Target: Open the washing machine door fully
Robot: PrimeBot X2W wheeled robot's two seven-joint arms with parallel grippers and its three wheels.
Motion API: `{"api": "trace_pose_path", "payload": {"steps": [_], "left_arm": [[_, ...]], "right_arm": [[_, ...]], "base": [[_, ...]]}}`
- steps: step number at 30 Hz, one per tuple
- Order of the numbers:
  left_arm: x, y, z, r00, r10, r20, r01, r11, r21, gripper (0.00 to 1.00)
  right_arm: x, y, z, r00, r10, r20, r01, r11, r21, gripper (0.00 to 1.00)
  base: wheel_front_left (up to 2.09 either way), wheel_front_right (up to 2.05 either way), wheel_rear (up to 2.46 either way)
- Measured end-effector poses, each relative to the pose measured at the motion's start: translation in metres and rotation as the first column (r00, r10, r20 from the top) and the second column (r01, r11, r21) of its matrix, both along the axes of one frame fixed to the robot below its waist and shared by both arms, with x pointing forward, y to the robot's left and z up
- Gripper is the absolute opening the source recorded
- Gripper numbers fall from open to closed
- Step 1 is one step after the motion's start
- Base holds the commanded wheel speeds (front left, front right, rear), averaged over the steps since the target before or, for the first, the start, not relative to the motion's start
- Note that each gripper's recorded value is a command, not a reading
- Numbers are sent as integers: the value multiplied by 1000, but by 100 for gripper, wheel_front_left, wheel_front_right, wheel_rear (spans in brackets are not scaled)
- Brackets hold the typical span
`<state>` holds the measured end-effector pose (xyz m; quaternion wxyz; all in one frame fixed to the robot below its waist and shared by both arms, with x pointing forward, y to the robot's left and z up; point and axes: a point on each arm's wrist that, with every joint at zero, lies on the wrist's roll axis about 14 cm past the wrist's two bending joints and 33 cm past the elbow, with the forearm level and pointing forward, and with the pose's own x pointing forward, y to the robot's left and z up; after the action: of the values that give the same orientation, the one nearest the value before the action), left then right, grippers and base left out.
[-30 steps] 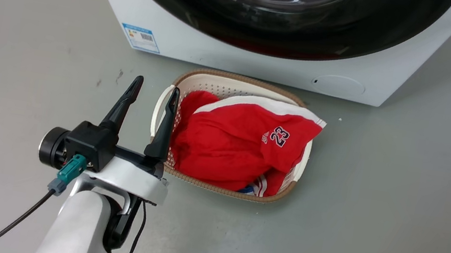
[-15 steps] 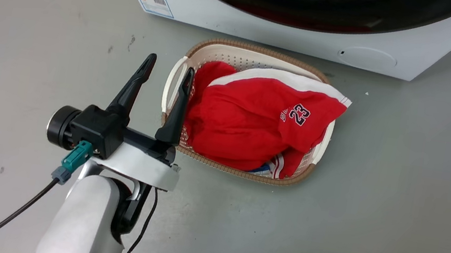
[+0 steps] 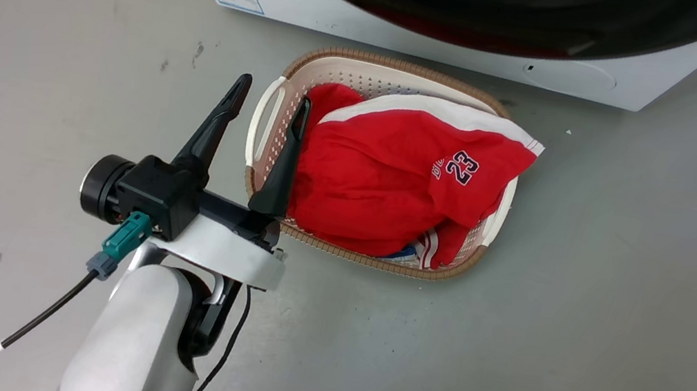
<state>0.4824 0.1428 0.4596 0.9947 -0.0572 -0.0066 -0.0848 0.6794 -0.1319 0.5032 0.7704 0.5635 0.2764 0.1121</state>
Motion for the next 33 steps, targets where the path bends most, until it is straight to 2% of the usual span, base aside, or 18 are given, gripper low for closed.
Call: {"api": "trace_pose_path", "payload": {"steps": [8,21,26,33], "left_arm": [[-3,-6,11,1000,-20,22,19,1000,6,100],[-35,0,34,999,5,49,-5,1000,12,100],[-52,9,44,997,32,63,-33,999,15,100],[-76,20,49,996,62,69,-63,998,23,100]], "right_arm": [[-26,4,0,995,87,-46,-88,996,-12,0],[-97,37,15,967,249,-50,-248,969,13,0],[-124,52,22,953,302,-27,-301,953,30,0],[-164,83,26,917,399,1,-398,916,51,0]], "base": [[0,0,0],[0,0,0],[0,0,0],[0,0,0]]}}
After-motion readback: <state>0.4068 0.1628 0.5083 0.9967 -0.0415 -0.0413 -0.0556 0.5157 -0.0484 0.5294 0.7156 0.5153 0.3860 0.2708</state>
